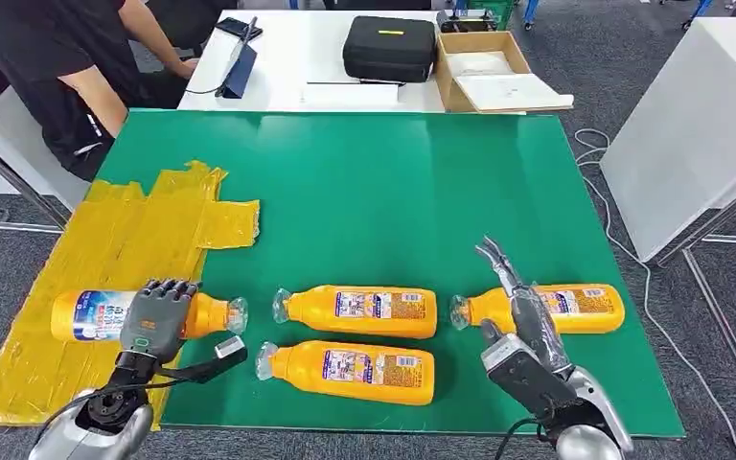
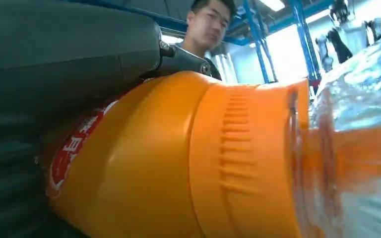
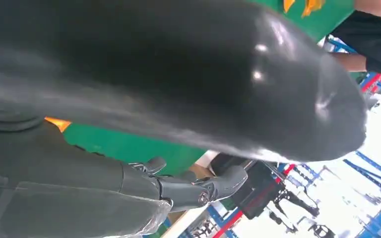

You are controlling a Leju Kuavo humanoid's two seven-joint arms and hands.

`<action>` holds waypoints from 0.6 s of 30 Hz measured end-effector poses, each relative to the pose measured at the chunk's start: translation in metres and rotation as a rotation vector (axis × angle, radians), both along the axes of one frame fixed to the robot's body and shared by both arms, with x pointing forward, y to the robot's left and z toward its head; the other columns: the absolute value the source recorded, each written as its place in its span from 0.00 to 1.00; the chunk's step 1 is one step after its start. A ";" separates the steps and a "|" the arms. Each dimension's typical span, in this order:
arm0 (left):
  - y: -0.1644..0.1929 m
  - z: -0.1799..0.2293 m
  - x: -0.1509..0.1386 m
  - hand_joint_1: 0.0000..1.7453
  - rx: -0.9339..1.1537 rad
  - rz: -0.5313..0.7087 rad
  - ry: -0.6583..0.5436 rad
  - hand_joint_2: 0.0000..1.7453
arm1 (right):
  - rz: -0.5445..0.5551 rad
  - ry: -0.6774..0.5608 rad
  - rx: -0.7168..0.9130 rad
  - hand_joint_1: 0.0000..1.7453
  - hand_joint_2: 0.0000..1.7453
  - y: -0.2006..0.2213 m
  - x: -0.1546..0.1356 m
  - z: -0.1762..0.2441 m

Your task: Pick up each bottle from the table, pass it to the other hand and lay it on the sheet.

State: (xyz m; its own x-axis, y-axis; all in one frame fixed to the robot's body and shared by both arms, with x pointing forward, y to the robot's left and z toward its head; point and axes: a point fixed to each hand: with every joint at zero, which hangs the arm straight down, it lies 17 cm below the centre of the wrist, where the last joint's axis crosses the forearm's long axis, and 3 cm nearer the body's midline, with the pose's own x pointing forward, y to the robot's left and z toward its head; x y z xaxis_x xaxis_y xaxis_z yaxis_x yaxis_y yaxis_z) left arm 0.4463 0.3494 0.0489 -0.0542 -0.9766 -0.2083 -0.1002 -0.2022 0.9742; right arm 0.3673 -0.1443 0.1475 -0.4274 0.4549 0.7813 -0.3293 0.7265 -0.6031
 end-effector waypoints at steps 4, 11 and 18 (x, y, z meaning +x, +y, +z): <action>0.004 -0.014 0.006 0.00 0.020 -0.002 0.042 0.00 | 0.006 0.003 -0.009 0.00 0.00 0.001 -0.003 -0.002; 0.016 -0.022 0.020 0.00 -0.014 0.024 0.073 0.00 | -0.009 0.014 -0.092 0.00 0.00 0.000 -0.012 -0.015; 0.018 -0.002 0.015 0.00 -0.487 0.025 0.031 0.00 | -0.064 0.015 -0.248 0.00 0.00 -0.052 -0.014 -0.037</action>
